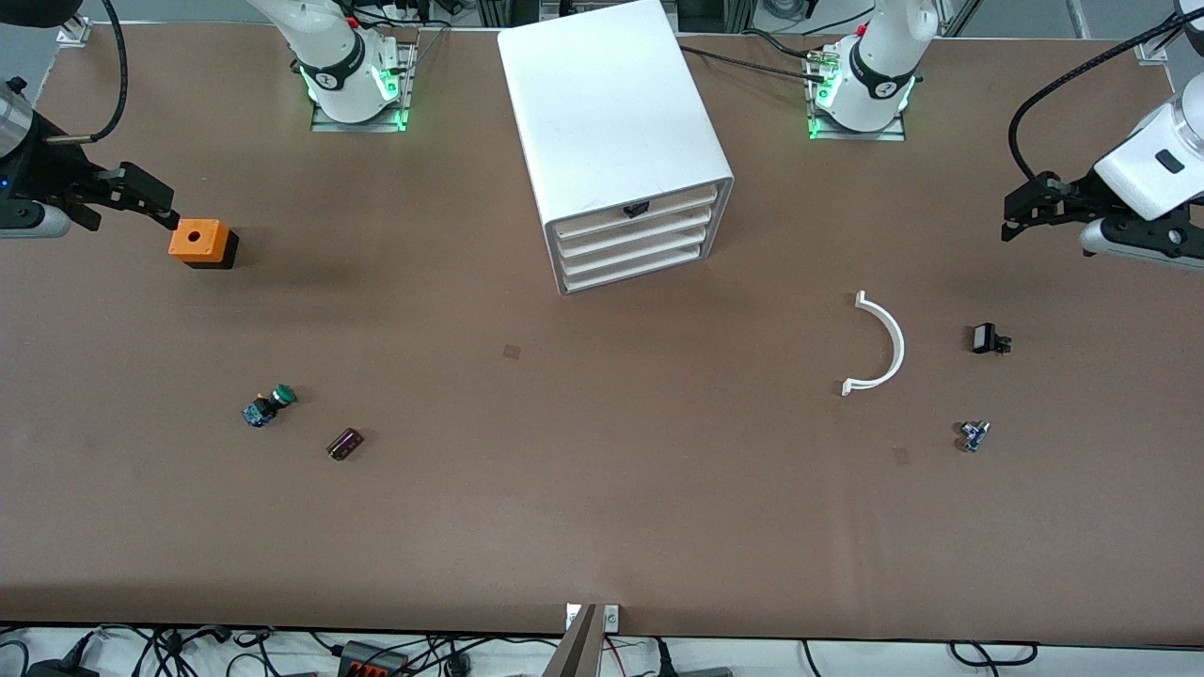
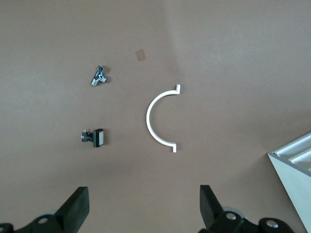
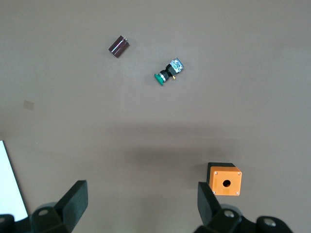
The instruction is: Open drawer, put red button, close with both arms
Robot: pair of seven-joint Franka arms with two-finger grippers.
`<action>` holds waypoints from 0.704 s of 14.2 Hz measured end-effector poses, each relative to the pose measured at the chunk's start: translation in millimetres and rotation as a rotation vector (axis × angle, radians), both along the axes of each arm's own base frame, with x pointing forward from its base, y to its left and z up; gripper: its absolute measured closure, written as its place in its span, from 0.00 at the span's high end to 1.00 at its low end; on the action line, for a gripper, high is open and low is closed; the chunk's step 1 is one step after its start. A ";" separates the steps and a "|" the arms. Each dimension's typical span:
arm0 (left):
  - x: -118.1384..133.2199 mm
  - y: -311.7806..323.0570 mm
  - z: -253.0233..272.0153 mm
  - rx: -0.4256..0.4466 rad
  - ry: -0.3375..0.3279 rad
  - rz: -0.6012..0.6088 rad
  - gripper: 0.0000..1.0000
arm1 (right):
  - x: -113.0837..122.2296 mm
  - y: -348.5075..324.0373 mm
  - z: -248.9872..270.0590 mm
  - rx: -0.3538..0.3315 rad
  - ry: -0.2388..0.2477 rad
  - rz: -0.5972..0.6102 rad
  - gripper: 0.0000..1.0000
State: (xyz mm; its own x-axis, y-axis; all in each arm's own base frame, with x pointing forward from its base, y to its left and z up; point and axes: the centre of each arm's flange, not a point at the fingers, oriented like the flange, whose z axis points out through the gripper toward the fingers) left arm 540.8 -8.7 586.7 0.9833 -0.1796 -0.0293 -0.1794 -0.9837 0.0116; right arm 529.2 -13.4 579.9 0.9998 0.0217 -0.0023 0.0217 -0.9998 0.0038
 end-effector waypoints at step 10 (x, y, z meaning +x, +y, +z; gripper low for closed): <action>15.3 -7.4 -2.8 -0.002 0.002 -0.008 1.00 | 0.0 0.0 -0.2 0.000 0.000 0.000 1.00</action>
